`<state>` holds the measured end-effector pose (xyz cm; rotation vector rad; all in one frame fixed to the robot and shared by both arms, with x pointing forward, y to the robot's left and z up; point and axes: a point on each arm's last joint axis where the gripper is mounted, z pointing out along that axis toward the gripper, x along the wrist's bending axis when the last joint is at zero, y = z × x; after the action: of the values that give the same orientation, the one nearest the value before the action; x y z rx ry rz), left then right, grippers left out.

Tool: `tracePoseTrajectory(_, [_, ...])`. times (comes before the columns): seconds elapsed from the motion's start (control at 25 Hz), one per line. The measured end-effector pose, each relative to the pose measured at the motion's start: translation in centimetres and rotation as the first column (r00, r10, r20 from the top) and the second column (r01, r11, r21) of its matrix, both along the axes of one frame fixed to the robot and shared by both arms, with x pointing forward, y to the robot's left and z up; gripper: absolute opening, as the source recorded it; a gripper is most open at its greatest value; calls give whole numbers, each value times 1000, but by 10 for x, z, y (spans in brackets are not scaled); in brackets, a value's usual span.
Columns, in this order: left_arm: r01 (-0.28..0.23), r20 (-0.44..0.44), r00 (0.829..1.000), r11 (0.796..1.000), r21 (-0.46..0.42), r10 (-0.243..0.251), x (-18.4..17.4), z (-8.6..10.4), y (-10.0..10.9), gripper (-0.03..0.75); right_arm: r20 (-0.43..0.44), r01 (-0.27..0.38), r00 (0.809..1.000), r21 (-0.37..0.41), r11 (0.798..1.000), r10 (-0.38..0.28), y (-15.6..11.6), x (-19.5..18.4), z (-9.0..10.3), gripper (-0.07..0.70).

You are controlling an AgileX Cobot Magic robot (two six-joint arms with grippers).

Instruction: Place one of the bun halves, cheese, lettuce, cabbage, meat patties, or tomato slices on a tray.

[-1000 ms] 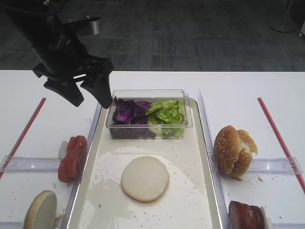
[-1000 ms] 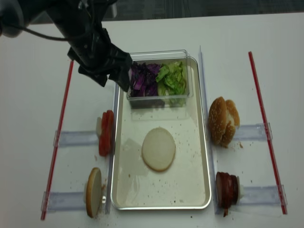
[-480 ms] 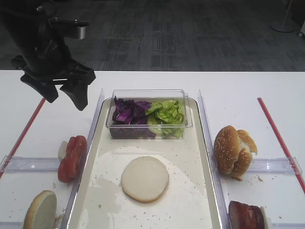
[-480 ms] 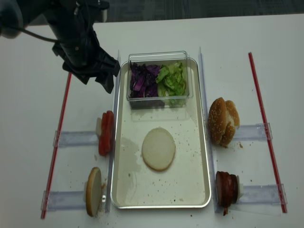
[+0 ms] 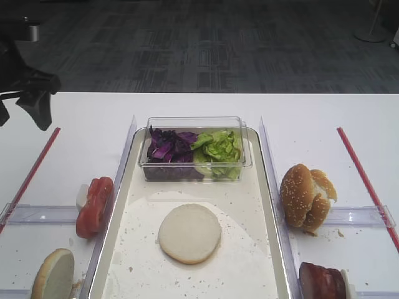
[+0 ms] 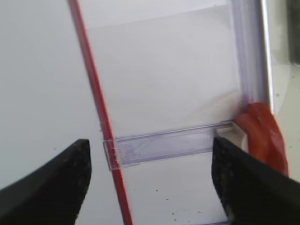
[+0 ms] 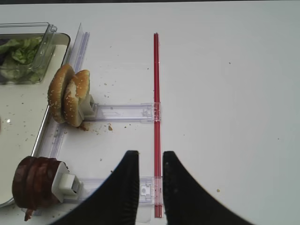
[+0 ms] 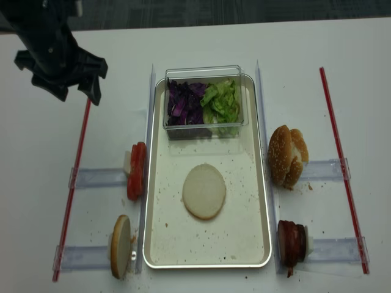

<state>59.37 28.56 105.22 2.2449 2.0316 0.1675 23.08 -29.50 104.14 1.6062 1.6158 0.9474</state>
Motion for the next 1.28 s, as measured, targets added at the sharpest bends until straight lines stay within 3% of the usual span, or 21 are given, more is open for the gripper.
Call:
tracePoseTrajectory(0.2, [-73, 1, 997, 997, 15, 73, 0, 0, 25, 493, 0, 0, 1000, 0, 1000, 0, 0, 0, 0, 175])
tracePoseTrajectory(0.36, [-117, 1, 993, 993, 11, 117, 0, 0, 31, 493, 0, 0, 1000, 0, 1000, 0, 0, 0, 0, 175])
tracePoseTrajectory(0.48, [-119, 10, 993, 993, 1, 119, -2, 3, 30, 493, 0, 0, 1000, 0, 1000, 0, 0, 0, 0, 175])
tracePoseTrajectory(0.8, [-116, 101, 988, 993, -21, 118, -25, 38, 28, 493, 0, 0, 1000, 0, 1000, 0, 0, 0, 0, 175])
tracePoseTrajectory(1.04, [-72, 157, 984, 994, -82, 85, -68, 61, 20, 493, 0, 0, 1000, 0, 1000, 0, 0, 0, 0, 175])
tracePoseTrajectory(1.28, [-46, 233, 970, 995, -86, 65, -129, 78, 17, 493, 0, 0, 1000, 0, 1000, 0, 0, 0, 0, 175])
